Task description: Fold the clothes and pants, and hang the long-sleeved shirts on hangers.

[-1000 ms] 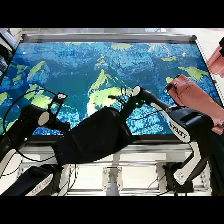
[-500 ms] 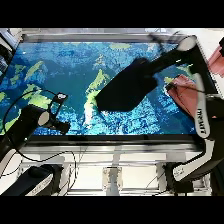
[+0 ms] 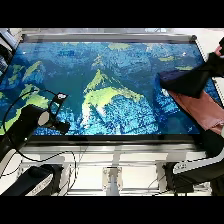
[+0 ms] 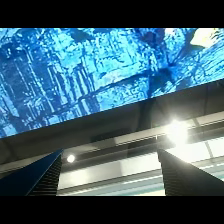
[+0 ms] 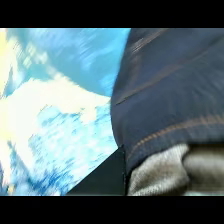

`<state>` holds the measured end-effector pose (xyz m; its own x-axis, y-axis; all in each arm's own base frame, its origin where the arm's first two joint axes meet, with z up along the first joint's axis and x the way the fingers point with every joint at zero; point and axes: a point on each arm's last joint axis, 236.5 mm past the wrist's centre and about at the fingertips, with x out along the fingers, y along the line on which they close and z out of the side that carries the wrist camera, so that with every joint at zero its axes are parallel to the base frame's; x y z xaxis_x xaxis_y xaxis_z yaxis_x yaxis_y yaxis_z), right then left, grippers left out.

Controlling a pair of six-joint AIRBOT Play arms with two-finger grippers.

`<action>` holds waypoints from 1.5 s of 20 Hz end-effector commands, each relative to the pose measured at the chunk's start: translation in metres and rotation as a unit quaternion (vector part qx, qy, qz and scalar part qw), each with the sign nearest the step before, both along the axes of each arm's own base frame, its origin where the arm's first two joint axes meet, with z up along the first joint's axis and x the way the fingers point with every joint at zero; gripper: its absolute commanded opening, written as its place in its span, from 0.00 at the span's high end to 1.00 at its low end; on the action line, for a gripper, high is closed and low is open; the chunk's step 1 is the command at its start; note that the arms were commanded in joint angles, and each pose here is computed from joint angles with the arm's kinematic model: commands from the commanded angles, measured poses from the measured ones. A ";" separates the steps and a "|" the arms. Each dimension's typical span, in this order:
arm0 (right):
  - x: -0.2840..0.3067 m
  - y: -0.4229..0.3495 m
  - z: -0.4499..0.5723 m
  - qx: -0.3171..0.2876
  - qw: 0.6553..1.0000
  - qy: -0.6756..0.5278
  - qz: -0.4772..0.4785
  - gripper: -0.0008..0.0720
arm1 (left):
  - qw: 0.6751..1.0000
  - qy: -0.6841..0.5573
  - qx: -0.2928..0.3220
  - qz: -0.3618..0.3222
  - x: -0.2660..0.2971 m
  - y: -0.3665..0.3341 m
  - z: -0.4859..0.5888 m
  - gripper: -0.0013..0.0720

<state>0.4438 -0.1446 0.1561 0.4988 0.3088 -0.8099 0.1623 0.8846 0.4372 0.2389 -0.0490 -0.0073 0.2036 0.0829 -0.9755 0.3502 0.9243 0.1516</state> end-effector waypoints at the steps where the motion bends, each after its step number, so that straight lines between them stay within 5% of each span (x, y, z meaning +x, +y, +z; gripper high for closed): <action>1: -0.033 -0.074 0.010 -0.019 0.996 -0.013 -0.081 0.97 | 1.000 0.000 0.000 0.000 0.000 0.000 0.000 0.06; 6: -0.075 -0.114 -0.037 -0.008 0.988 0.064 -0.139 0.97 | 1.000 0.000 0.000 0.000 0.000 0.000 0.000 0.06; 14: -0.183 -0.139 -0.142 -0.050 0.921 0.318 -0.218 0.96 | 1.000 0.000 0.000 0.000 0.000 0.000 0.000 0.06; 15: -0.192 -0.137 -0.151 -0.051 0.915 0.337 -0.217 0.88 | 1.000 0.000 0.000 0.000 0.000 0.000 0.000 0.06; 16: -0.202 -0.136 -0.158 -0.053 0.907 0.356 -0.217 0.67 | 1.000 0.000 0.000 0.000 0.000 0.000 0.000 0.06; 18: -0.213 -0.136 -0.165 -0.056 0.896 0.378 -0.226 0.62 | 1.000 0.000 0.000 0.000 0.000 0.000 0.000 0.06; 19: -0.212 -0.135 -0.165 -0.056 0.896 0.377 -0.226 0.61 | 1.000 0.000 0.000 0.000 0.000 0.000 0.000 0.06; 21: -0.201 -0.134 -0.158 -0.053 0.907 0.350 -0.229 0.37 | 1.000 0.000 0.000 0.000 0.000 0.000 0.000 0.06; 26: -0.108 -0.093 -0.093 -0.015 0.971 0.135 -0.195 0.37 | 1.000 0.000 0.000 0.000 0.000 0.000 0.000 0.06; 30: -0.063 0.002 -0.043 -0.032 0.996 0.055 -0.065 0.38 | 1.000 0.000 0.000 0.000 0.000 0.000 0.000 0.06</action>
